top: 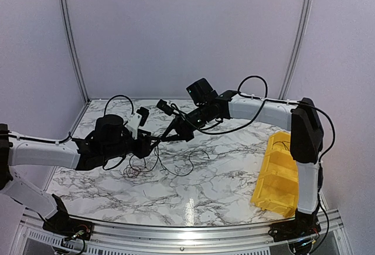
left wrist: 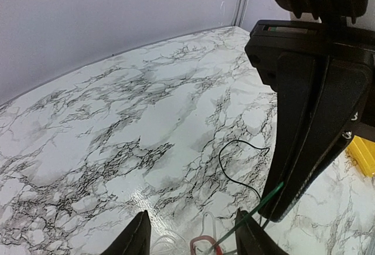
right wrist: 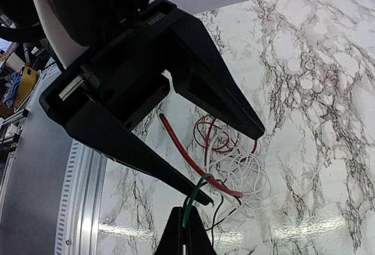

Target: Untangle the cables

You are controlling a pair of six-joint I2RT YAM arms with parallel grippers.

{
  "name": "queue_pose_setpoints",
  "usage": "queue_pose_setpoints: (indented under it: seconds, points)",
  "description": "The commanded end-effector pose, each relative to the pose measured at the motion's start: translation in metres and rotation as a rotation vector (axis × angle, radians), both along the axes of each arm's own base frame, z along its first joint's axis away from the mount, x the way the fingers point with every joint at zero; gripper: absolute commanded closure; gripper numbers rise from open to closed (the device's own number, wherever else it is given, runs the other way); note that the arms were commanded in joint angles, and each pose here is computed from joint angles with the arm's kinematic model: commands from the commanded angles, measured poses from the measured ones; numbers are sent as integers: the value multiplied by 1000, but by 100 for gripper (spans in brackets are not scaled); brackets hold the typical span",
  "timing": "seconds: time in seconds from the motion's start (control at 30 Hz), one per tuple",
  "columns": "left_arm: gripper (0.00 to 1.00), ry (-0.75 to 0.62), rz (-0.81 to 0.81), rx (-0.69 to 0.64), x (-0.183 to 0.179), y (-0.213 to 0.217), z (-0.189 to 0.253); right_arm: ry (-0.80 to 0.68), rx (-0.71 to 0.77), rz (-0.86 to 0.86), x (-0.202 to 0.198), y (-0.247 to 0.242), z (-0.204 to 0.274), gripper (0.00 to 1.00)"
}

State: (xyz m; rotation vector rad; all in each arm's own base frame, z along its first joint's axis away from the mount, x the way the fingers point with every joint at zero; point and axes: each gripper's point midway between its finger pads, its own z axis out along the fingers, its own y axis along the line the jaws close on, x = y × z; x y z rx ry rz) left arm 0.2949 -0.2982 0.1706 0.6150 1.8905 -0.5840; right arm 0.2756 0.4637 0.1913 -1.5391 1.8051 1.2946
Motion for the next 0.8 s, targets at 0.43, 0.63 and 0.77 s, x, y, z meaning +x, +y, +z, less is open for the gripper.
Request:
queue_pose_setpoints:
  seconds: [0.43,0.63,0.77]
  points:
    - [49,34,102,115,43,-17,-51,-192,238,137,-38,-18,154,100]
    - [49,80,110,148,43,-15,-90,-402,382,69,-32,-56,257,100]
    - [50,96,124,152,46,-11,-99,-524,437,6,-26,-86,302,100]
